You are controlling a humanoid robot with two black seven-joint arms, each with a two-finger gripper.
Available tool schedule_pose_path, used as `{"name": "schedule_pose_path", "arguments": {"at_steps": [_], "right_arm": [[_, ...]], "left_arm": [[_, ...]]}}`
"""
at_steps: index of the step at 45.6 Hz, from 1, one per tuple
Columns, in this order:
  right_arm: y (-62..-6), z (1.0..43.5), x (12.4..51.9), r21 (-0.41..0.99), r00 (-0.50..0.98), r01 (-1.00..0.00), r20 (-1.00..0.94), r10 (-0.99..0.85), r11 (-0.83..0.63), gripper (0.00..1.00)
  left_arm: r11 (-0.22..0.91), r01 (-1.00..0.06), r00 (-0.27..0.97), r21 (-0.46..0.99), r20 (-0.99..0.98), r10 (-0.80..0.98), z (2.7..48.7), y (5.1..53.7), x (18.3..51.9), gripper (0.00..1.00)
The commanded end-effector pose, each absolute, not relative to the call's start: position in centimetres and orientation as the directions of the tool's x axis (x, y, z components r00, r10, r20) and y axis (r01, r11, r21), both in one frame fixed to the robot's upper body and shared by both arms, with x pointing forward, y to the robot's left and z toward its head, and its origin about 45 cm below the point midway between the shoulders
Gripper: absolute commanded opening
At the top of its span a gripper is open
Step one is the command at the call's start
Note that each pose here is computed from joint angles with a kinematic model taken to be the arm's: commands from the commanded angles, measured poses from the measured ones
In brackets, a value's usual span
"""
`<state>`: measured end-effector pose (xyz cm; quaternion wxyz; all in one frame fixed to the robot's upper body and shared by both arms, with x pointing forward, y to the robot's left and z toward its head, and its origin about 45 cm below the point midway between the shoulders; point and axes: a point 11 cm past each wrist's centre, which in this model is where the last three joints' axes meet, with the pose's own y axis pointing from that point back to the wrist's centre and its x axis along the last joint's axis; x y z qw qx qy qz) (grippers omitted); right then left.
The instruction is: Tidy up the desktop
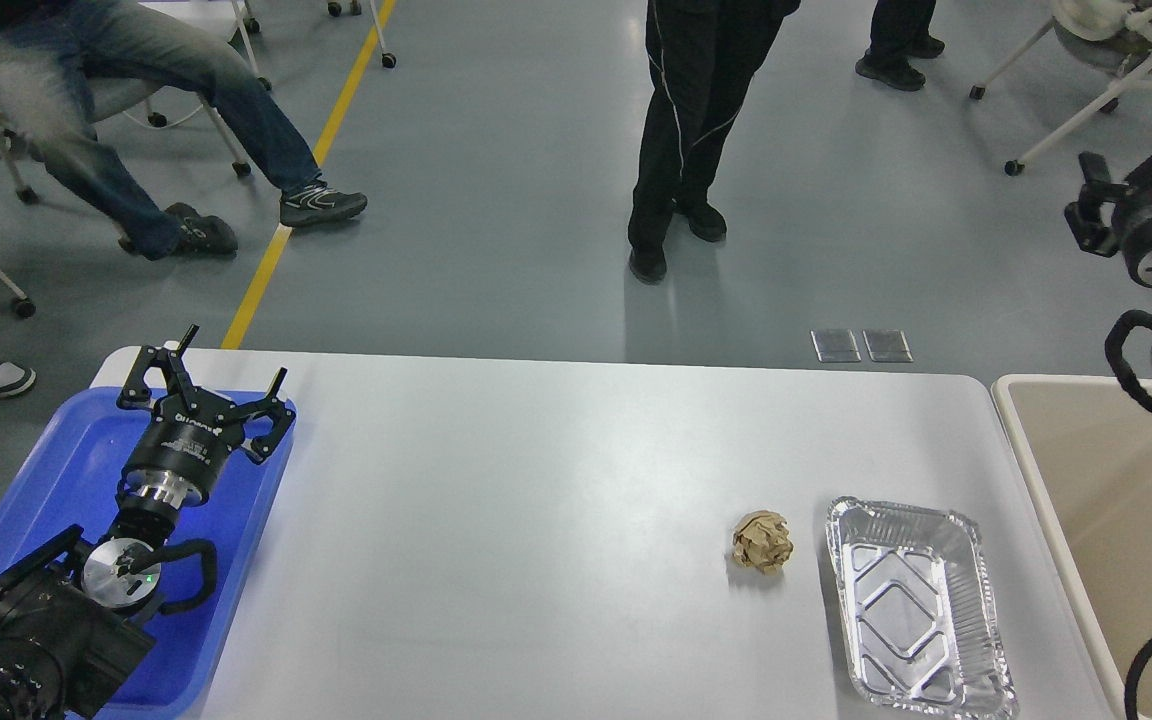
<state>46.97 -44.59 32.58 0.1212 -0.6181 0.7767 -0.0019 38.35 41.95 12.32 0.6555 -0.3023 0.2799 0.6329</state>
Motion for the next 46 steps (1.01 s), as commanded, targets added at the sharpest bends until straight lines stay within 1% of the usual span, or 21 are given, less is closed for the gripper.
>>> {"name": "schedule_pose_path", "arguments": {"at_steps": [1, 8, 15, 26, 46], "right_arm": [[-42.2, 26.8, 45.1, -0.118, -0.153, -0.975, -0.257, -0.954, 0.188, 1.00], [-42.0, 22.4, 43.0, -0.073, -0.145, -0.982, -0.293, -0.945, 0.173, 1.00], [-41.9, 19.5, 41.0, -0.075, -0.140, -0.982, -0.307, -0.941, 0.171, 1.00], [-41.5, 15.8, 38.7, -0.001, -0.163, -0.985, -0.308, -0.937, 0.172, 1.00], [-41.3, 15.6, 38.6, 0.002, -0.163, -0.985, -0.313, -0.936, 0.171, 1.00]], "left_arm": [[0.016, -0.999, 0.042, -0.042, -0.750, 0.661, 12.3, 42.0, 38.3, 1.00], [0.016, -0.999, 0.042, -0.042, -0.750, 0.661, 12.3, 42.0, 38.3, 1.00], [0.016, -0.999, 0.042, -0.042, -0.750, 0.661, 12.3, 42.0, 38.3, 1.00], [0.016, -0.999, 0.042, -0.042, -0.750, 0.661, 12.3, 42.0, 38.3, 1.00], [0.016, -0.999, 0.042, -0.042, -0.750, 0.661, 12.3, 42.0, 38.3, 1.00]]}}
